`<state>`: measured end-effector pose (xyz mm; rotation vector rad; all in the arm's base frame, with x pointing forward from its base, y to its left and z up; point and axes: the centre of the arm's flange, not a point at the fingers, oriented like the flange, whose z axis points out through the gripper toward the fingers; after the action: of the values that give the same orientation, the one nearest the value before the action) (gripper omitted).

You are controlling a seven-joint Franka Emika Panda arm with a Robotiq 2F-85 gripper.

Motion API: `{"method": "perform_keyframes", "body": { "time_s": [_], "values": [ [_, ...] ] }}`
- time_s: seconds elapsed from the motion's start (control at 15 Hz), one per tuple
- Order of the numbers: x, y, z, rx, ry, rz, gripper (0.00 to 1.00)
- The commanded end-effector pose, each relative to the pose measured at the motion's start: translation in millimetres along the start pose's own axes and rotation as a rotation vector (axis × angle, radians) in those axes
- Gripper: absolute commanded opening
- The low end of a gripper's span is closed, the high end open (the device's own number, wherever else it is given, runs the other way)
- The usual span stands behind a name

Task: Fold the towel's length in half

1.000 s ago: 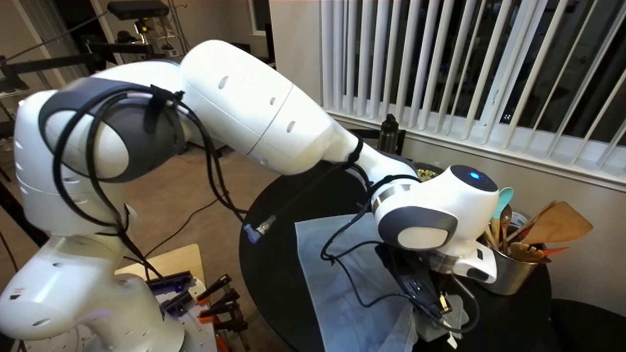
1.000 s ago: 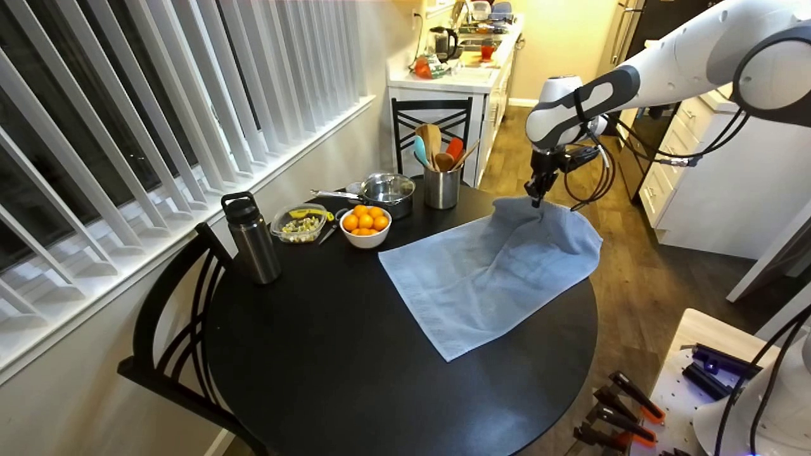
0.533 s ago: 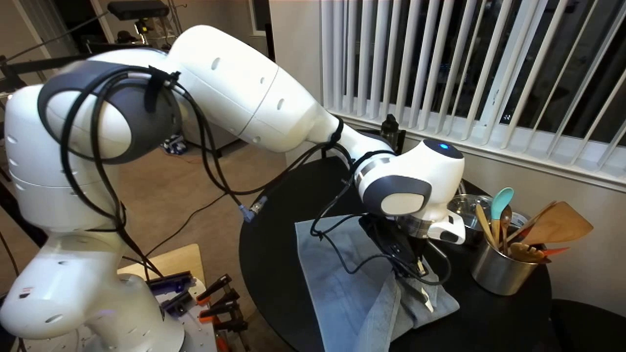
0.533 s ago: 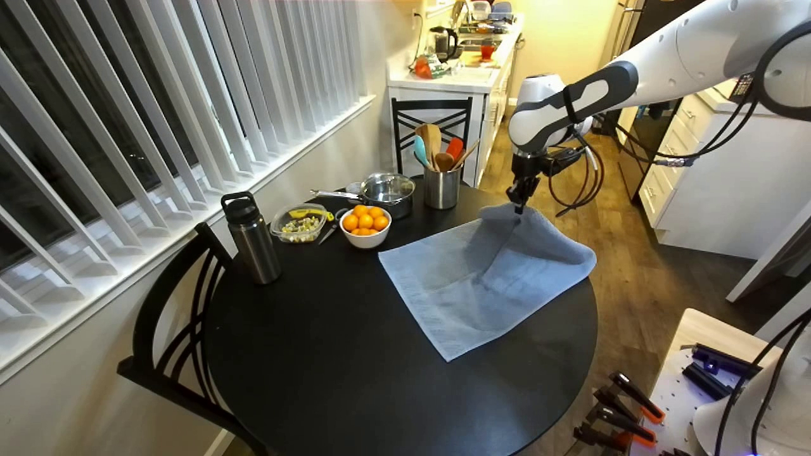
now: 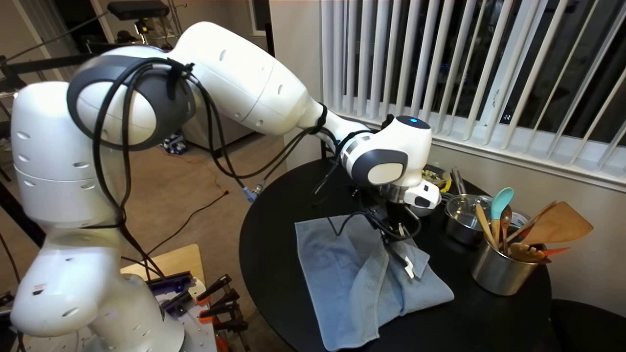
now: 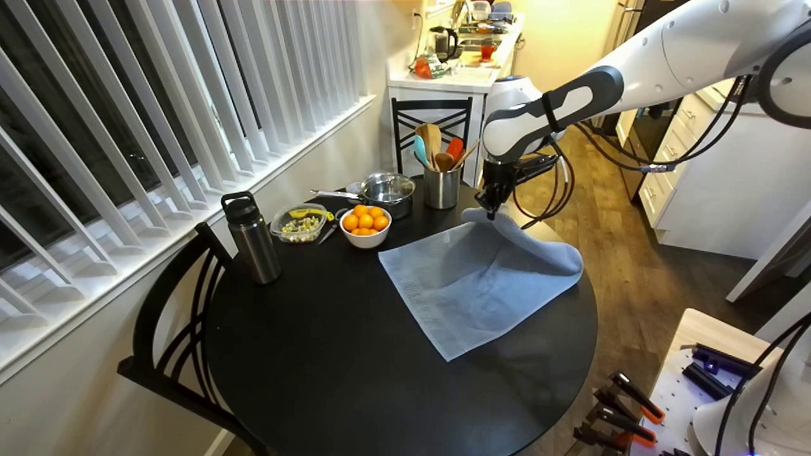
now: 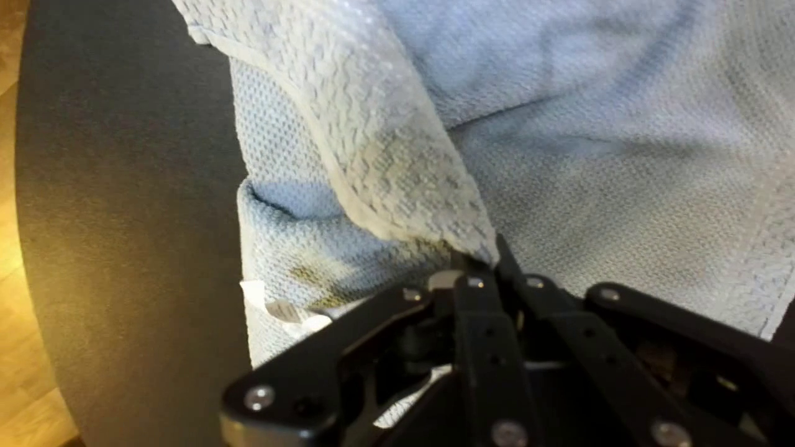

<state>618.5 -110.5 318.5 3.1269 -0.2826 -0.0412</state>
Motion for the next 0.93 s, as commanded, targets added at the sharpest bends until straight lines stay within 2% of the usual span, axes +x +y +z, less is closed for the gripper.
{"method": "perform_keyframes", "body": {
  "time_s": [0.0,0.4,0.87],
  "values": [
    [-6.7,-41.0,-11.2,-0.002,0.037,0.092,0.03],
    [-7.1,-107.0,-7.1,0.011,0.043,0.202,0.03],
    [-9.8,-166.2,-0.2,0.020,0.026,0.244,0.03]
  ]
}}
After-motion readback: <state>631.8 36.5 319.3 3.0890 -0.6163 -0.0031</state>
